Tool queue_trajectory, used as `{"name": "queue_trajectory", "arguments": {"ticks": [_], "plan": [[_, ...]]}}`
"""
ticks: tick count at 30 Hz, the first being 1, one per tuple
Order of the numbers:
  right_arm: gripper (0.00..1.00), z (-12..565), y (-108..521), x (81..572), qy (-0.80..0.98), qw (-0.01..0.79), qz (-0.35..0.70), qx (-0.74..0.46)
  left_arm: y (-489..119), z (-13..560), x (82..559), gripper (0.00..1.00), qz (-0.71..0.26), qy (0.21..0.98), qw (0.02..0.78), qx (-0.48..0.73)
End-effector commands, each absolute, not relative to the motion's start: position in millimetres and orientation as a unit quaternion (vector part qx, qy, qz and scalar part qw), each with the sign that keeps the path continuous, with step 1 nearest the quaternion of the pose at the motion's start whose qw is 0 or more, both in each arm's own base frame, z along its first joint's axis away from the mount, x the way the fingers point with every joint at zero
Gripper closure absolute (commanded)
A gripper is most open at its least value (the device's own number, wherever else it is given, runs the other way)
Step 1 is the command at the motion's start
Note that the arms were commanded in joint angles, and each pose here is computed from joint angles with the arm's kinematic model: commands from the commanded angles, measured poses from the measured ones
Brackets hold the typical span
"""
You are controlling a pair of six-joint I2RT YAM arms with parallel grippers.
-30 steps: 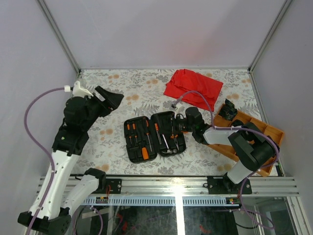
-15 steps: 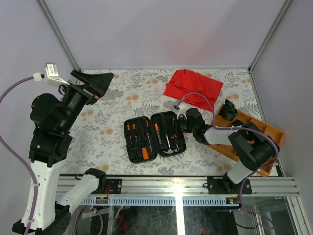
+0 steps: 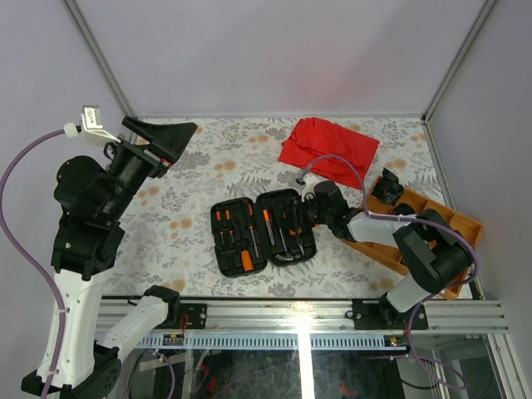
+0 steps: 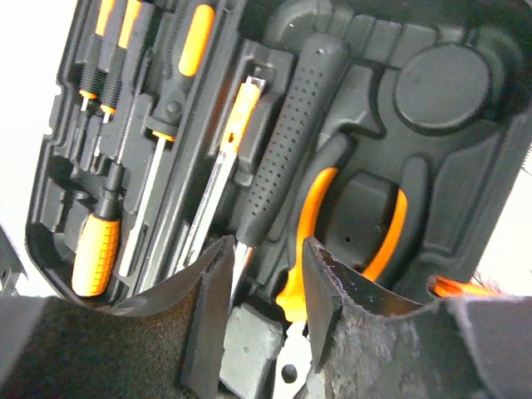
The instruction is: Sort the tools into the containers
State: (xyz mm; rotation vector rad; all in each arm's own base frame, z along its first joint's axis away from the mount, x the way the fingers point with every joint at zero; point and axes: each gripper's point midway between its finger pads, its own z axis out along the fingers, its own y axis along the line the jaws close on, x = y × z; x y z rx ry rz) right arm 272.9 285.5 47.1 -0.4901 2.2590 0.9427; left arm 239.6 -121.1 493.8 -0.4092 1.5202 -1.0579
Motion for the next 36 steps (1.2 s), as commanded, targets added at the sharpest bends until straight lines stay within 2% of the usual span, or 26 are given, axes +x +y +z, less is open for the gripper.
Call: {"name": "queue_trajectory", "arguments": {"ticks": [1,14,36], "plan": [[0.56,69.3,276.2,284.5,0.860,0.342,0.324,-0.196,-120.5,507.0,235.8,0.00,-0.468,0.629,0.597,-0.170],[0.73,82.8,279.7,264.6,0.886,0.306,0.274,-0.216,-111.7,509.7,230.6,0.00,-0.458,0.617,0.615,-0.178],[0.81,58.8,303.3,250.6,0.909,0.247,0.237,-0.238,-104.9,511.7,222.2,0.00,-0.454,0.605,0.628,-0.182]]}}
